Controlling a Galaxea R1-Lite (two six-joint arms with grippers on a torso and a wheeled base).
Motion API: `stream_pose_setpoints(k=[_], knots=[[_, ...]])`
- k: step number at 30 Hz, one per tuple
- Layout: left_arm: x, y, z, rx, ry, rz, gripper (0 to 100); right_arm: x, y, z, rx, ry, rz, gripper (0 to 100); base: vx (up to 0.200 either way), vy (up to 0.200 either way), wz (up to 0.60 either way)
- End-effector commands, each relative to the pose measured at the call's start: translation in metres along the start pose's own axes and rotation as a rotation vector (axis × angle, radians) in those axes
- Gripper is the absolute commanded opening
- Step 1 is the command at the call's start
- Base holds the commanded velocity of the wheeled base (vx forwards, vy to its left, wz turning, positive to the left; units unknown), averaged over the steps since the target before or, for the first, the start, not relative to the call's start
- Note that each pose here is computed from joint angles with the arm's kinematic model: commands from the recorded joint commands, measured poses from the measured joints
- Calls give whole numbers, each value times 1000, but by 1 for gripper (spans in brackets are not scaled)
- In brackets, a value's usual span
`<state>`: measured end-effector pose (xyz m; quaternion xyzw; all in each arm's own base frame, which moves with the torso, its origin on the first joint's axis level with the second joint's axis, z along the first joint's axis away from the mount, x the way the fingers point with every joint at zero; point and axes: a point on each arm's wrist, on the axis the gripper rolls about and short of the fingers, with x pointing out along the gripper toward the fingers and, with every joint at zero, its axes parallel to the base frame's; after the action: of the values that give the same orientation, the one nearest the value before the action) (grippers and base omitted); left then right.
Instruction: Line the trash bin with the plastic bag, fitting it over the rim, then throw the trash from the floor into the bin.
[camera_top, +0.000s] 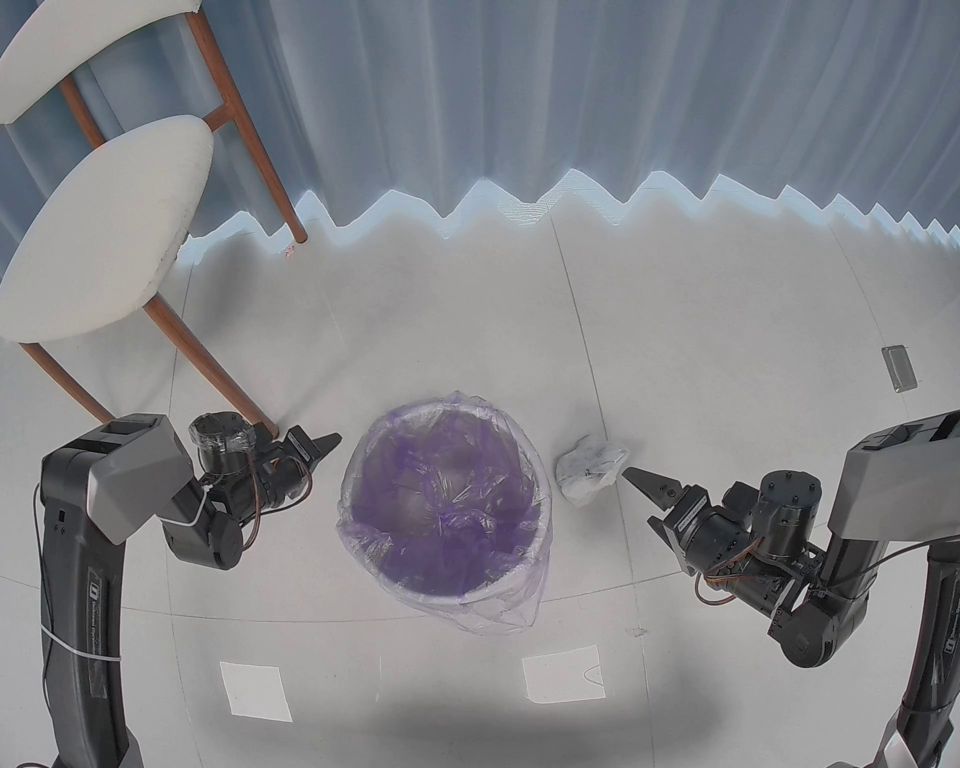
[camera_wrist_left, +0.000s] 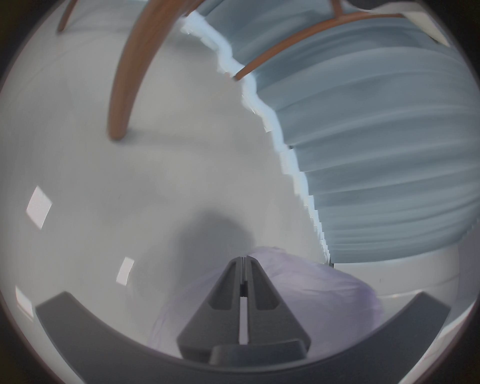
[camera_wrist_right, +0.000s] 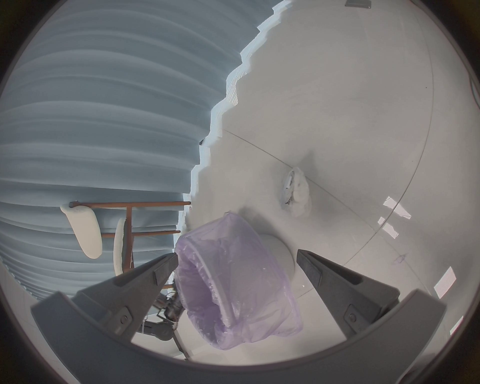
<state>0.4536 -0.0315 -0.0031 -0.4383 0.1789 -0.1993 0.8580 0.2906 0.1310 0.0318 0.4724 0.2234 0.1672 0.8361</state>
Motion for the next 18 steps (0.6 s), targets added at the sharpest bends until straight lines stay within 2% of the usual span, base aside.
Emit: stream_pose_setpoints(k=[1,4,9,12,14,16,18], knots=[[-28,-41,11,132,-66,-89,0,-3,-2,2,-14,-8,-2,100,0,0,0],[-45,-72,10,164,-75,-150,0,-6,3,0,-19,1,10,100,0,0,0],[-61,-121,-8,192,-30,-229,0,-6,7,-6,-30,16,18,100,0,0,0],[-68,-135,-17,238,-12,-250,0,-3,9,-5,-32,8,33,100,0,0,0],[-74,-141,-23,316,-13,-254,0,-2,12,-4,-31,-3,40,100,0,0,0],[-80,-147,-24,382,-33,-276,0,-2,13,-3,-30,-14,41,100,0,0,0],[-84,-155,-26,406,-51,-312,0,-1,15,-2,-31,-27,45,100,0,0,0]])
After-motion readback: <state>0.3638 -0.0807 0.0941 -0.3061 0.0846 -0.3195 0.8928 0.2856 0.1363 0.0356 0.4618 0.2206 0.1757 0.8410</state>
